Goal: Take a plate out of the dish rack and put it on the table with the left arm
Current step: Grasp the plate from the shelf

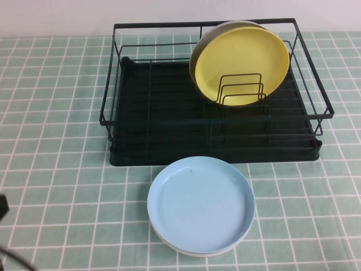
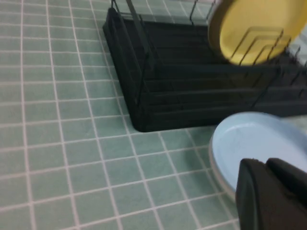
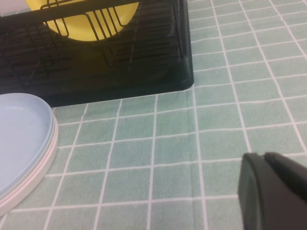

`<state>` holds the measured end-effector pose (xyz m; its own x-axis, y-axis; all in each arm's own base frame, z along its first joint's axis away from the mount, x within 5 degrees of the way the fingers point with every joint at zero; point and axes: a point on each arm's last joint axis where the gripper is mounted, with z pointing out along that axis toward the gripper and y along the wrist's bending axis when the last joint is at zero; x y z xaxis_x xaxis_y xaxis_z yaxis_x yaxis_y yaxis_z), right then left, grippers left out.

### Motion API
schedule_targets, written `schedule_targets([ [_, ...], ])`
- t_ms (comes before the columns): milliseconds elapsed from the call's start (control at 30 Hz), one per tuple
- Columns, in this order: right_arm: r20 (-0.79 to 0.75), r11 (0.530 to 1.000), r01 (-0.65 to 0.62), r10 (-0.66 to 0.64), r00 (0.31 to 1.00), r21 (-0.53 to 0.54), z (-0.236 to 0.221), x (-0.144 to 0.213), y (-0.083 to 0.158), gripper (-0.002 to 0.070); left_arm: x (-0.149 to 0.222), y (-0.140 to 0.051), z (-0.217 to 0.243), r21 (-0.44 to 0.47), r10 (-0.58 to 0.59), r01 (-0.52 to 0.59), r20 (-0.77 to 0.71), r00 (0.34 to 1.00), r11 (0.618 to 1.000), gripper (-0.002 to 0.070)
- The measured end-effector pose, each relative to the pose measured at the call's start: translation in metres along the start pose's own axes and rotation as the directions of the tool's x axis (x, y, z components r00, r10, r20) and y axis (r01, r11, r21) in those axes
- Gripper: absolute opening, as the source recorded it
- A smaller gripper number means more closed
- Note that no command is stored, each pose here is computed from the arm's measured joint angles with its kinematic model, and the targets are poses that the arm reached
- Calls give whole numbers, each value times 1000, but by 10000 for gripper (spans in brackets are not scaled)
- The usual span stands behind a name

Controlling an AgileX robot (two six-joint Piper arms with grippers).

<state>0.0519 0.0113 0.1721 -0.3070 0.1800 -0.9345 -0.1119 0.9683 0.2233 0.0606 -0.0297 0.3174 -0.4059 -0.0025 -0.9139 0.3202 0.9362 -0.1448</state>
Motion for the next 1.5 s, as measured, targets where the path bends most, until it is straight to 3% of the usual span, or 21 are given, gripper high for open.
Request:
schedule_targets([
  [100, 0, 1000, 0, 0, 1000, 0, 0, 0, 0, -18, -39, -1, 8, 34, 234, -232, -112, 966, 972, -4],
  [200, 0, 1000, 0, 0, 1000, 0, 0, 0, 0, -18, -76, -2, 27, 105, 420, -409, -135, 897, 907, -4],
  [400, 0, 1000, 0, 0, 1000, 0, 0, 0, 0, -18, -133, -5, 92, 275, 592, -556, -66, 803, 785, -4],
  [667, 0, 1000, 0, 0, 1000, 0, 0, 0, 0, -18, -171, -21, 195, 386, 628, -567, -39, 778, 727, 29],
  [767, 0, 1000, 0, 0, 1000, 0, 0, 0, 0, -18, -180, -37, 231, 424, 644, -578, -15, 765, 697, 99],
  [933, 0, 1000, 0, 0, 1000, 0, 0, 0, 0, -18, -184, -66, 287, 479, 666, -594, 25, 746, 647, 289],
  [1033, 0, 1000, 0, 0, 1000, 0, 0, 0, 0, -18, -182, -76, 318, 490, 672, -597, 31, 740, 635, 368],
  [1500, 0, 1000, 0, 0, 1000, 0, 0, 0, 0, -18, -159, -84, 379, 488, 680, -613, 53, 731, 621, 399],
])
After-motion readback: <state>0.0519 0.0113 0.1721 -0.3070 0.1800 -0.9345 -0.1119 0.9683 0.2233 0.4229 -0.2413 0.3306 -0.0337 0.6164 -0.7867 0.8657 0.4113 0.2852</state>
